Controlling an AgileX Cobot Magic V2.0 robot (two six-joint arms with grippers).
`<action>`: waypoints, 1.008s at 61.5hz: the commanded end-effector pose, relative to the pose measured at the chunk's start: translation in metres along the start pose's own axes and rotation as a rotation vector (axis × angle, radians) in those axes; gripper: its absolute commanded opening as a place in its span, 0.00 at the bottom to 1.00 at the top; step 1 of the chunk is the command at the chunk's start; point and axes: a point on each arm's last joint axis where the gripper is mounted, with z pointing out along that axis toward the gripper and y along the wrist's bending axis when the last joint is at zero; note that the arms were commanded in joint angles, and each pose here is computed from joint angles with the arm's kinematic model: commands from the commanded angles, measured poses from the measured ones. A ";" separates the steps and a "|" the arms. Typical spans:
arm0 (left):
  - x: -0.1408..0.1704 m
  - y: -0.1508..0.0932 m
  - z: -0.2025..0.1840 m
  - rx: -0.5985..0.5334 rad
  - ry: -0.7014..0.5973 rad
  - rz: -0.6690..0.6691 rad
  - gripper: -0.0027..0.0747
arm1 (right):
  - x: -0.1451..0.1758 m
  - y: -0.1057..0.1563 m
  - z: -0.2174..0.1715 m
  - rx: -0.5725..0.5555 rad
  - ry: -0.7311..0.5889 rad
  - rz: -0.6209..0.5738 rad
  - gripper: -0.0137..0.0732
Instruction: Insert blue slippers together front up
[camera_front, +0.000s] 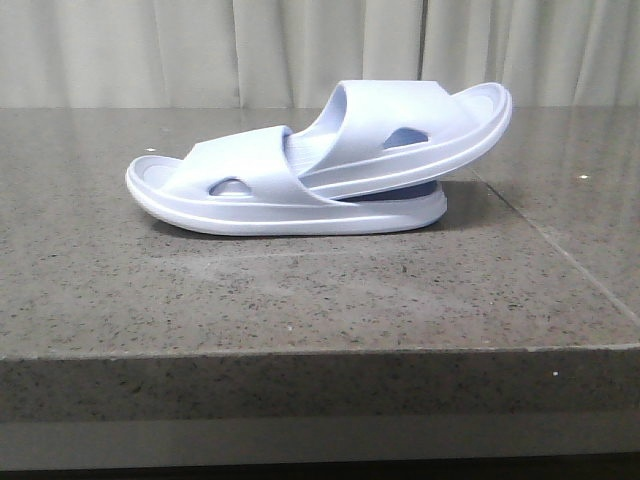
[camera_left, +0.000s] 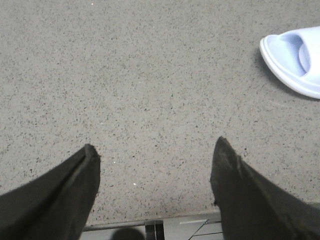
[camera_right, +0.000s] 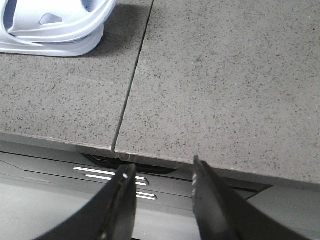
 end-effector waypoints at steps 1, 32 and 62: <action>-0.012 0.000 -0.004 -0.002 -0.096 0.001 0.58 | -0.011 0.001 -0.003 -0.007 -0.080 0.003 0.51; -0.013 0.000 -0.003 -0.003 -0.117 0.001 0.01 | -0.009 0.001 -0.003 -0.008 -0.066 0.003 0.03; -0.013 -0.001 -0.003 0.007 -0.113 -0.007 0.01 | -0.009 0.001 -0.003 -0.008 -0.062 0.003 0.02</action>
